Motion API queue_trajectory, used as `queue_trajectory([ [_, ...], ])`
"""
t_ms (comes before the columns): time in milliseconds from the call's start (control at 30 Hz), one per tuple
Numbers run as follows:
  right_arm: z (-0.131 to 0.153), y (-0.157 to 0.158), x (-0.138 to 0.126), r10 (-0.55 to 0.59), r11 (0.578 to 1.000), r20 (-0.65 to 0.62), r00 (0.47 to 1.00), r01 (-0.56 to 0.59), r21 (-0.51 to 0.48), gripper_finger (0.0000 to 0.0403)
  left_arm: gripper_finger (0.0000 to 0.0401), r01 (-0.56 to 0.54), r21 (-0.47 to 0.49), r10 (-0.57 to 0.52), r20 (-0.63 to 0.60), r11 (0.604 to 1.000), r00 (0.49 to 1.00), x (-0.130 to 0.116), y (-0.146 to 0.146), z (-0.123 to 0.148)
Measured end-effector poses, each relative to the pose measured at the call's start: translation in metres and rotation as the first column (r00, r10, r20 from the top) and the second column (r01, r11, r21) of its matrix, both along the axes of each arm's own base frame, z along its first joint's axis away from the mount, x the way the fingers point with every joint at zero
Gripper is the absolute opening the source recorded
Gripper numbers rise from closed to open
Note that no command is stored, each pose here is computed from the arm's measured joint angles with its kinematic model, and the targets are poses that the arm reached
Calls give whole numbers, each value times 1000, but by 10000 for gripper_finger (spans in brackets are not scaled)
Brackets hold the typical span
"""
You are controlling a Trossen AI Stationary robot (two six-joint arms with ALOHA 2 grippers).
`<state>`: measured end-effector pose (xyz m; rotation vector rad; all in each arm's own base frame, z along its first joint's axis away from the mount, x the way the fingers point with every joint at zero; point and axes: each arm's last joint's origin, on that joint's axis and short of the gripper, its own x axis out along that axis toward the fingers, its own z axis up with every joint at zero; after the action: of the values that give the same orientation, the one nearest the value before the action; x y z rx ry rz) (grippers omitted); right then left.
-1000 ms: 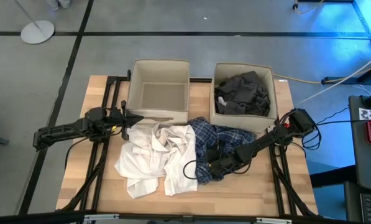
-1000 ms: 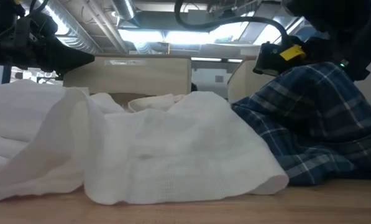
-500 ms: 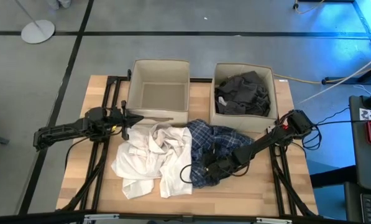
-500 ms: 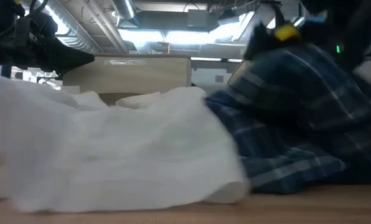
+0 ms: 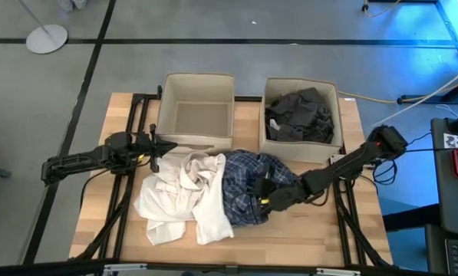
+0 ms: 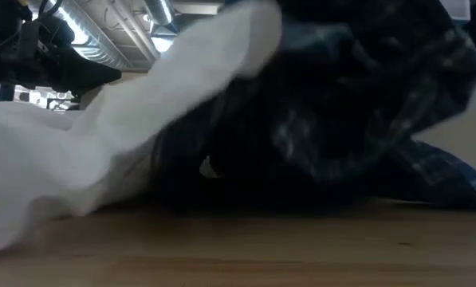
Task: Sort clothes
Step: Put the blue plaid polo shirt in the right laundry organizer
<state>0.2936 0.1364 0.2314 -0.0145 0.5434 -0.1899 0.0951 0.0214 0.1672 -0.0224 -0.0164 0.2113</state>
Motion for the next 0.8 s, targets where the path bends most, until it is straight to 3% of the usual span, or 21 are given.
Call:
queue_trajectory([
  [467,70,-22,-34,-54,996,218,974,68,-57,28,4,0,-2,0,0,1000,1000,0,0,0],
  [800,113,-38,-60,-114,975,375,920,177,-136,25,4,0,-2,0,0,1000,1000,0,0,0],
])
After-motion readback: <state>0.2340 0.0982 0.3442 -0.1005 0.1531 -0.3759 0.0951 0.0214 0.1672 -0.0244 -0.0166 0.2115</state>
